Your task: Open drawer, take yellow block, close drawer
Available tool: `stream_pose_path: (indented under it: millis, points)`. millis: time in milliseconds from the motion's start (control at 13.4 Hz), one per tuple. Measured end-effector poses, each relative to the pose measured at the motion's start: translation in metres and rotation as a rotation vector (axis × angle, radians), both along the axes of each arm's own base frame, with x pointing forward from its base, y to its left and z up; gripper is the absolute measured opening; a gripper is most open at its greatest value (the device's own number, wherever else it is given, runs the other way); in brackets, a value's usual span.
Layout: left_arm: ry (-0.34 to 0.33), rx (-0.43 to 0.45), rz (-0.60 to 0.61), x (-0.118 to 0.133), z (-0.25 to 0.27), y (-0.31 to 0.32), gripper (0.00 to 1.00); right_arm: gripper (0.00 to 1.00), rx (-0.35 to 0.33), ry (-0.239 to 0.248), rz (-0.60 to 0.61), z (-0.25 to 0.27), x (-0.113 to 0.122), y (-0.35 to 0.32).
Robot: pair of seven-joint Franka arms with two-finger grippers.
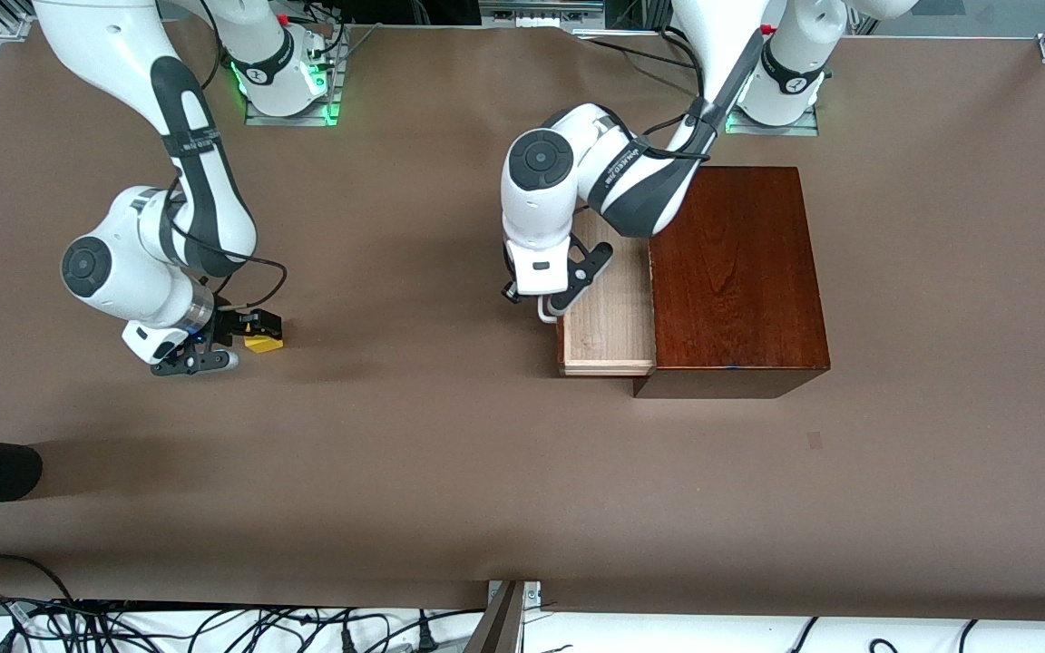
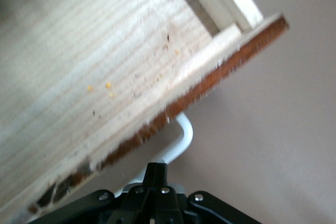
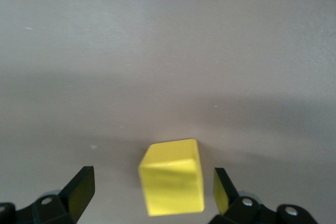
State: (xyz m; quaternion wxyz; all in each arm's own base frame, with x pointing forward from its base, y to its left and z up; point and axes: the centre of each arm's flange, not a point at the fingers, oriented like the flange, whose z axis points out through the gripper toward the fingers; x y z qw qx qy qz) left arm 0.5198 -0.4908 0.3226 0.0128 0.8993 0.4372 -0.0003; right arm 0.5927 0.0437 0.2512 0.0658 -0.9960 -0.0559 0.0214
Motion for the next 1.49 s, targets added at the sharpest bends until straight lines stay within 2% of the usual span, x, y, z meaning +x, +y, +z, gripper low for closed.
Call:
stream_pose_path:
  millis: [224,448,671,820,970,1119,1268,1492]
  points:
    - [-0.01,0.043,-0.014,0.003,-0.002,0.006,0.01,1.0,0.047,0.046,0.0,0.053,0.017,0.0]
    - [-0.014,0.065,-0.037,0.007,0.0,0.011,0.01,1.0,0.023,0.061,0.006,0.141,0.039,0.001]
    - [0.007,0.086,-0.069,0.012,0.002,0.022,0.01,1.0,0.013,0.061,0.023,0.233,0.04,0.012]
    - [0.025,0.103,-0.095,0.015,0.004,0.032,0.01,1.0,0.007,0.045,0.031,0.273,0.033,0.013]
    - [0.037,0.114,-0.12,0.021,0.008,0.049,0.01,1.0,0.004,0.018,0.036,0.295,0.027,0.009]
    - [0.05,0.126,-0.131,0.037,0.008,0.083,0.01,1.0,-0.004,0.005,0.038,0.305,0.023,0.006]
    - [0.068,0.13,-0.136,0.048,0.007,0.111,0.01,1.0,-0.038,0.004,0.043,0.308,0.021,0.002]
    - [0.075,0.129,-0.144,0.051,0.009,0.123,0.01,1.0,-0.053,0.016,0.045,0.305,0.02,0.001]
